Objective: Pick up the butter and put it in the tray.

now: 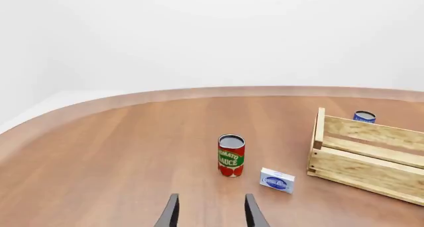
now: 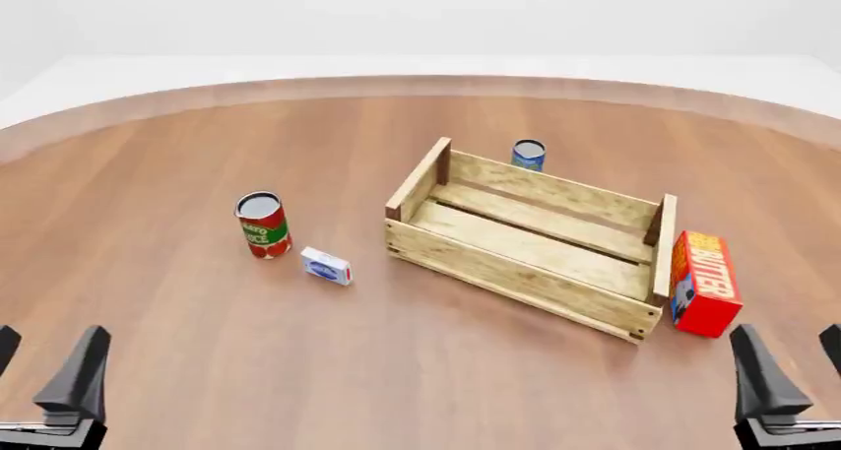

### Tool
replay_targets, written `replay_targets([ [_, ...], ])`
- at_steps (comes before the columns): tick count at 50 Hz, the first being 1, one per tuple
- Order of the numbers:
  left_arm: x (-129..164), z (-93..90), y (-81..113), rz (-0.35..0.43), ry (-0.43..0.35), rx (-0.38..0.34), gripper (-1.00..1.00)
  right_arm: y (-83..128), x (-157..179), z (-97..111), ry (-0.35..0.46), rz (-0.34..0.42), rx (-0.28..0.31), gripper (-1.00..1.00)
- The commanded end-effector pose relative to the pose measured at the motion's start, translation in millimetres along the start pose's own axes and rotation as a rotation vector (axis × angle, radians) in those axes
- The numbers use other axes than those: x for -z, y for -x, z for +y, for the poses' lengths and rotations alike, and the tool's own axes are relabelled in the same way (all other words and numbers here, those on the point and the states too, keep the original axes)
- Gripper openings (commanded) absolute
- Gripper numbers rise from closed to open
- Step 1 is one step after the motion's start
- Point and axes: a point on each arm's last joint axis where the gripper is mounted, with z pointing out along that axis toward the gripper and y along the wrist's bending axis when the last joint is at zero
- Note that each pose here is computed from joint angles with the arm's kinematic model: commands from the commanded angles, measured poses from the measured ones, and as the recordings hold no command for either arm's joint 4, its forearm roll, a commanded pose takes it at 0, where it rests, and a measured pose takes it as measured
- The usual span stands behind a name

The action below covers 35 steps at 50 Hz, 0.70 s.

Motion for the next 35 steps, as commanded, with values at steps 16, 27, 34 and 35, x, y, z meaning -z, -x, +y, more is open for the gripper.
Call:
replay_targets([
  [16, 0.0, 0.0, 0.0, 0.0, 0.0, 0.0, 1.0, 3.3, -7.4, -1.3, -0.019, 0.011, 0.017, 1.0],
  [27, 0.0, 0.0, 0.0, 0.0, 0.0, 0.0, 1.0, 3.6, -12.1, -2.8, -0.041, 0.016, 0.019, 1.0],
  [34, 0.0, 0.0, 0.0, 0.0, 0.0, 0.0, 1.0, 1.2, -15.5, -4.5, -0.062, 0.028, 0.022, 1.0],
  [35, 0.0, 0.0, 0.0, 0.0, 0.0, 0.0, 1.0, 1.0, -16.0, -4.6, -0.063, 0.03, 0.023, 1.0],
])
